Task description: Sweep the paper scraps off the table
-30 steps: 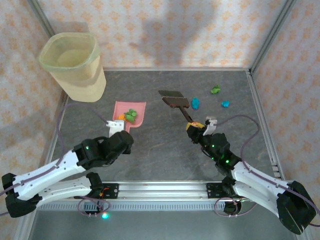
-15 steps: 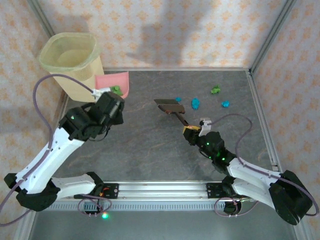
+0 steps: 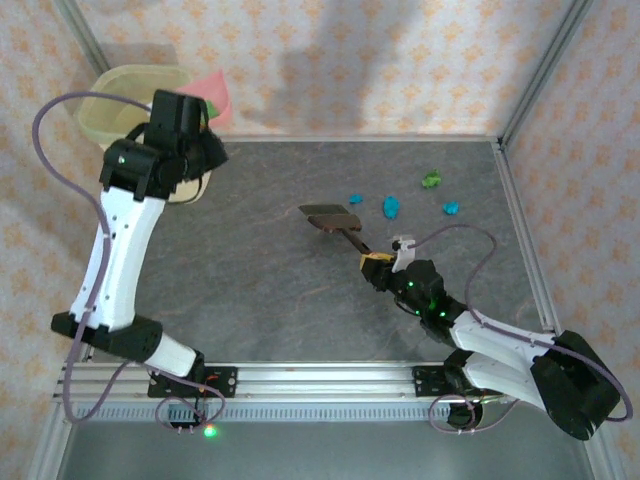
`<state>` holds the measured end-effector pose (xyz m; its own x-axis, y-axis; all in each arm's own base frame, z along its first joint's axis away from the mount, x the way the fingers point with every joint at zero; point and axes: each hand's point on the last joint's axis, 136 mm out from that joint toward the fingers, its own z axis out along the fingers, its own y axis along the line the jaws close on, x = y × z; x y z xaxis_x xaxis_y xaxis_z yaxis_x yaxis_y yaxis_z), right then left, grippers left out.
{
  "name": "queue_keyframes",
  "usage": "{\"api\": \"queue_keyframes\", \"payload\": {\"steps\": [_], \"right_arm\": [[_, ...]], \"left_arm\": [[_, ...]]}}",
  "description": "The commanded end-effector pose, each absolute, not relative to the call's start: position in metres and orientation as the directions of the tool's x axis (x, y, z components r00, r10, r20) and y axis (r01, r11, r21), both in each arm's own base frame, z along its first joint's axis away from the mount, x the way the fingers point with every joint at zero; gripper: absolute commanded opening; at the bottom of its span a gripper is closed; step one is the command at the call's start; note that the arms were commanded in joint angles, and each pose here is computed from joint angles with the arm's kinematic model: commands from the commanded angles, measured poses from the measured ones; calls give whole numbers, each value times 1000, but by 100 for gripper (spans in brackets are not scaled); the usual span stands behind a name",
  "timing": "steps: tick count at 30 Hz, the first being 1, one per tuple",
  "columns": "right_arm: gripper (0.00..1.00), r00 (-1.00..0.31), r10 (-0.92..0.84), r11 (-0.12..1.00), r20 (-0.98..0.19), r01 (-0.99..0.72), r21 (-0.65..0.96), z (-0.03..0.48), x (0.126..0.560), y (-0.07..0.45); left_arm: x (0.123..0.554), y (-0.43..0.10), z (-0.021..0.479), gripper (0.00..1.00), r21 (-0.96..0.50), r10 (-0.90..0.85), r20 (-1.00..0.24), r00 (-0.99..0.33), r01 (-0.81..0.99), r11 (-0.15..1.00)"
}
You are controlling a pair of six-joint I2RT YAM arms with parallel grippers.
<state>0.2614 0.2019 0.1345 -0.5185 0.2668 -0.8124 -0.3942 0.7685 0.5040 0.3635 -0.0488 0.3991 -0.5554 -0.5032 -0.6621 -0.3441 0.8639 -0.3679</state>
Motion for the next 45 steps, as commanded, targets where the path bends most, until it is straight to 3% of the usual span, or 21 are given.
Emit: {"api": "queue_keyframes", "payload": {"steps": [1,8,23,36,45], "right_arm": [[0,-428,312,729,-848,-465,503,176,269,212],[0,-432,306,731,-849,-464,500,175,270,213],[0,-437,300,737,-848,-459,497,172,271,214],[0,-437,299,733,-848,-464,498,173,270,214],[0,-439,297,731,-848,-467,497,173,270,215]], "left_arm": [[383,-48,413,0,-482,-576,-608,-546,-323,814],[431,-26,422,0,-688,-749,-478,-460,-334,644],[494,-3,430,0,-847,-872,-308,-381,-306,434],[511,31,443,0,-961,-965,-118,-236,-218,171],[515,52,445,0,-993,-978,2,-207,-119,23]]}}
